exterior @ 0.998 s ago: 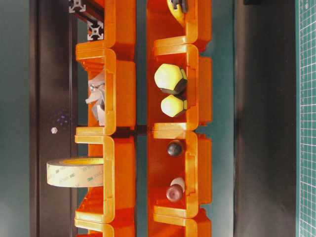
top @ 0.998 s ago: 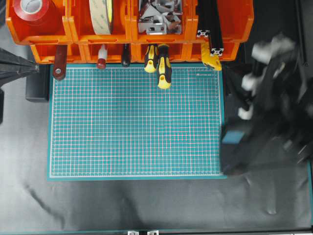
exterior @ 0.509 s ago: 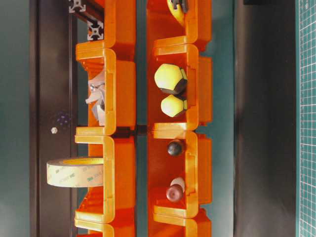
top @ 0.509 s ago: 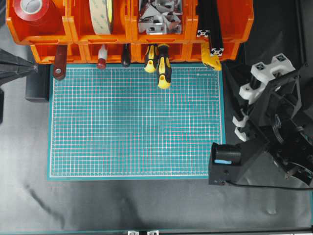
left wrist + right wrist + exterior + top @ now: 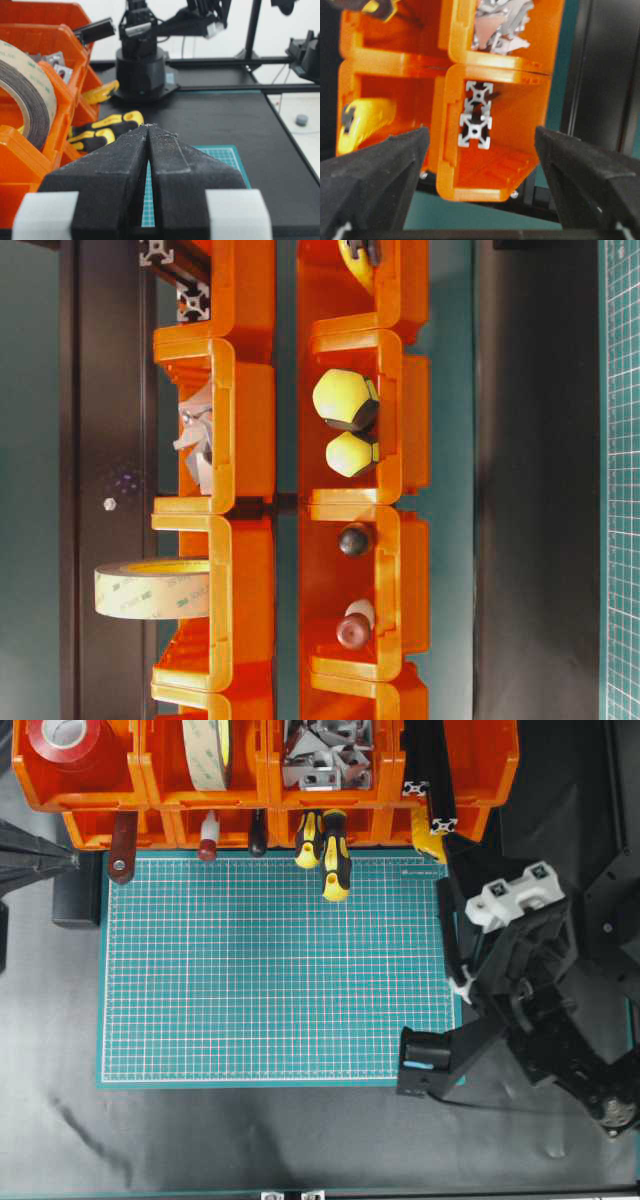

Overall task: Pick frame from container rack with right arm.
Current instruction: 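Close the right gripper on the black extrusion's end and pull it out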

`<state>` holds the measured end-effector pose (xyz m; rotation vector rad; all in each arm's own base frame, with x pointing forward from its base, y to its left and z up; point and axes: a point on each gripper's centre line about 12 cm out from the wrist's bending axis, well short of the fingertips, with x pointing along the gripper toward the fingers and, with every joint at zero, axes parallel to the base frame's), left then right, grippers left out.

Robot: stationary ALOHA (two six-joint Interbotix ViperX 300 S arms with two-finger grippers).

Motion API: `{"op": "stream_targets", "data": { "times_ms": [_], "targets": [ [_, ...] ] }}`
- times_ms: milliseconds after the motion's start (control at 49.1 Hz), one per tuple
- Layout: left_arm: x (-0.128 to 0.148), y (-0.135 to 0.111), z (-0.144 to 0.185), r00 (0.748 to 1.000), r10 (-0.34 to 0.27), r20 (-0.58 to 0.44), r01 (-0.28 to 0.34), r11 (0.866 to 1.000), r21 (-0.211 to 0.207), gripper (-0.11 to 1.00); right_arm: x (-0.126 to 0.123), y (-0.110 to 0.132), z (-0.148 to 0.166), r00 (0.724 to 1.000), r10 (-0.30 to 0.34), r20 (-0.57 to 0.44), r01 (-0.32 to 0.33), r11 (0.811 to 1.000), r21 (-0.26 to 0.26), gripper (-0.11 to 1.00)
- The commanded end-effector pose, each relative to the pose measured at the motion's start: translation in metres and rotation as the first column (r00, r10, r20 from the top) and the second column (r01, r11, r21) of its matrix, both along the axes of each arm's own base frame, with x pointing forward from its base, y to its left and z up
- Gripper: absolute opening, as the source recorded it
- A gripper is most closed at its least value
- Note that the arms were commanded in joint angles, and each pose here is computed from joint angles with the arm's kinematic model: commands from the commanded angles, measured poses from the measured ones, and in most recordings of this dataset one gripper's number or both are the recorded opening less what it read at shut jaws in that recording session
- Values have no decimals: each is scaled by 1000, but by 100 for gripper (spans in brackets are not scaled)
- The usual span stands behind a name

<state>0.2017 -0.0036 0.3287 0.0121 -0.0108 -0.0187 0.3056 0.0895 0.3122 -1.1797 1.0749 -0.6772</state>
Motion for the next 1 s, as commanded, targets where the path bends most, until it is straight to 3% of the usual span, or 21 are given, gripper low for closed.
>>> {"op": "stream_targets", "data": {
  "times_ms": [0, 448, 977],
  "targets": [
    [2, 0, 10, 1000, -2, 23, 2, 1000, -2, 1, -1, -3, 4, 998, -9, 60, 11, 999, -31, 82],
    [2, 0, 10, 1000, -2, 21, 2, 1000, -5, 1, -1, -41, -12, 993, -105, 43, 108, 992, -61, 81],
    [2, 0, 10, 1000, 0, 23, 1, 1000, -14, 1, 3, -63, -22, 990, -129, 57, 131, 991, -35, 80]
  ]
}}
